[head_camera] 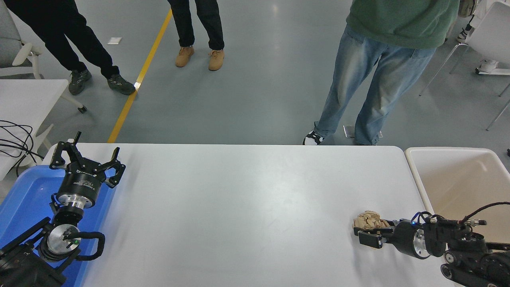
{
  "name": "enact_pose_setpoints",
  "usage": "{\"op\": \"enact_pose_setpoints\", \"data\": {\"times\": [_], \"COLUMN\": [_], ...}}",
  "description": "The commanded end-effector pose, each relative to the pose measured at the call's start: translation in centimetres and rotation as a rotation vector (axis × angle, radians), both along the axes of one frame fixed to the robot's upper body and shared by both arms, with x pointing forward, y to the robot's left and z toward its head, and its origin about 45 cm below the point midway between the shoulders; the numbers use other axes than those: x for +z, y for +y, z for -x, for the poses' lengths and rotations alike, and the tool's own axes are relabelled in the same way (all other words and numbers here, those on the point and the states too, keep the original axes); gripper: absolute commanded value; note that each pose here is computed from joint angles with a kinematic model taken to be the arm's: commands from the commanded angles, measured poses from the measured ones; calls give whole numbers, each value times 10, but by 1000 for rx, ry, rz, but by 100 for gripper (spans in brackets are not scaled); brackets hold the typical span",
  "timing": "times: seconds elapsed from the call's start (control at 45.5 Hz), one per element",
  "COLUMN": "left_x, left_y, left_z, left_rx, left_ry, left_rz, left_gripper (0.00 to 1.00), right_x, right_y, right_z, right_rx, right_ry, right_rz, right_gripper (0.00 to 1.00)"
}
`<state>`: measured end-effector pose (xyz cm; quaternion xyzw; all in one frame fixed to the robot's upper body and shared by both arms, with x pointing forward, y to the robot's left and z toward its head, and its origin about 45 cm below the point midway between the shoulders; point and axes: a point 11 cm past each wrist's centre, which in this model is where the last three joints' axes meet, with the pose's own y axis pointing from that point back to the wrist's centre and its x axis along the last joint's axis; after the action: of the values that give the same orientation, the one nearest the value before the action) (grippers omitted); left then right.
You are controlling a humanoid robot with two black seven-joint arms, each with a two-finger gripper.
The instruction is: Clean the table surface
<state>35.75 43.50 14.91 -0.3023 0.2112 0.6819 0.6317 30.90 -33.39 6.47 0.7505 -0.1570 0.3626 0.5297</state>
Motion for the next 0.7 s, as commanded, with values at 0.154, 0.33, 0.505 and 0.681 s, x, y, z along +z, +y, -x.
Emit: {"op": "enact_pose_setpoints", "data": {"times": [0.154,0.33,0.505,0.681], "left_x": [0,0,0,0], "left_y": [0,0,0,1], "left_z": [0,0,0,0], "left_rx": [0,-1,0,1], "left_ry": [0,0,0,0], "left_rz": [0,-1,0,-1], "left_gripper": [99,99,99,99], "right_x": [-2,-4,-12,-14], "right_y": [6,11,11,7], "right_z": [-4,-3,2,1], "right_rx": [2,9,30,-4], "right_ry": [-27,-25,-23,-17], "right_rz": [-9,-15,7,2], "right_gripper": [98,93,49,21]}}
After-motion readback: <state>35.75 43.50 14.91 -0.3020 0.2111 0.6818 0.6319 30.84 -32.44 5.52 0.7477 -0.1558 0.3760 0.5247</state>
